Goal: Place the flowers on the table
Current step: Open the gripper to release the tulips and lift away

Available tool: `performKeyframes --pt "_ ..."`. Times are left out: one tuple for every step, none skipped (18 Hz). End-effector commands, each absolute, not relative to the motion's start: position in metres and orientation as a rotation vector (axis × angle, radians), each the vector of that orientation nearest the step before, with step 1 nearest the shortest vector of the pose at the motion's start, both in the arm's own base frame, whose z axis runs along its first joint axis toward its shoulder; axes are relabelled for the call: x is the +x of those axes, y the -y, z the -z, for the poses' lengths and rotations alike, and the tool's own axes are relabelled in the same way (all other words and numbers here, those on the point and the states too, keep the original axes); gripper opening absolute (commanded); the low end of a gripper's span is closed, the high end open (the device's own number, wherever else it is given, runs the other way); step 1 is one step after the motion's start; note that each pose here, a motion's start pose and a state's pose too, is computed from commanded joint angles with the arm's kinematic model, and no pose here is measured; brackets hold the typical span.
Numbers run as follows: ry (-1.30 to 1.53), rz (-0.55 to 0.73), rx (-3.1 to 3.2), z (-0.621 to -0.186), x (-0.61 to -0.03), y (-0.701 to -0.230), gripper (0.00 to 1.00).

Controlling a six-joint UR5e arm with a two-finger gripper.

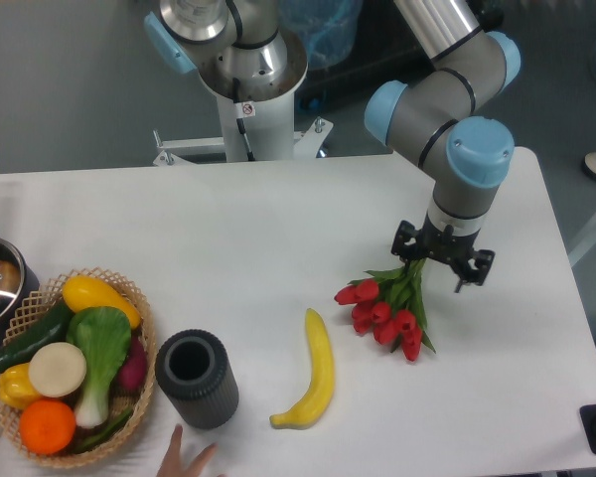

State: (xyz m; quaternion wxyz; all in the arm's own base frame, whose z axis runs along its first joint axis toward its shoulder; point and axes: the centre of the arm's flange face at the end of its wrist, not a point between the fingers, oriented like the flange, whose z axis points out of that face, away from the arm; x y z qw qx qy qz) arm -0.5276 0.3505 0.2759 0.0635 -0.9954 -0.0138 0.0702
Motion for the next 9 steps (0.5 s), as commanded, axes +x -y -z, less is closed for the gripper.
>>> performKeyframes --pt "0.05 -0.228 -2.999 -0.283 -0.529 -0.345 1.0" --pt "0.056 -0.249 -2.991 -0.294 -0.528 -0.342 1.0" --pt "0.064 -0.263 -2.985 -0.301 -0.528 -0.338 1.0" --pt "0.066 -0.266 -2.984 -0.303 -0.525 -0.336 1.0" --pt "0.075 -0.265 -2.985 -0.302 -0.524 -0.331 1.0" --pt "0.08 -0.266 -2.987 -0.303 -0.523 -0.328 1.0" --pt "0.083 -0.269 -2.987 -0.304 -0.524 -0.327 1.0" --pt "0.085 -0.268 -2.989 -0.303 -0.523 -0.327 1.0" --pt "0.083 -0.266 -2.99 -0.303 -0.522 -0.328 1.0"
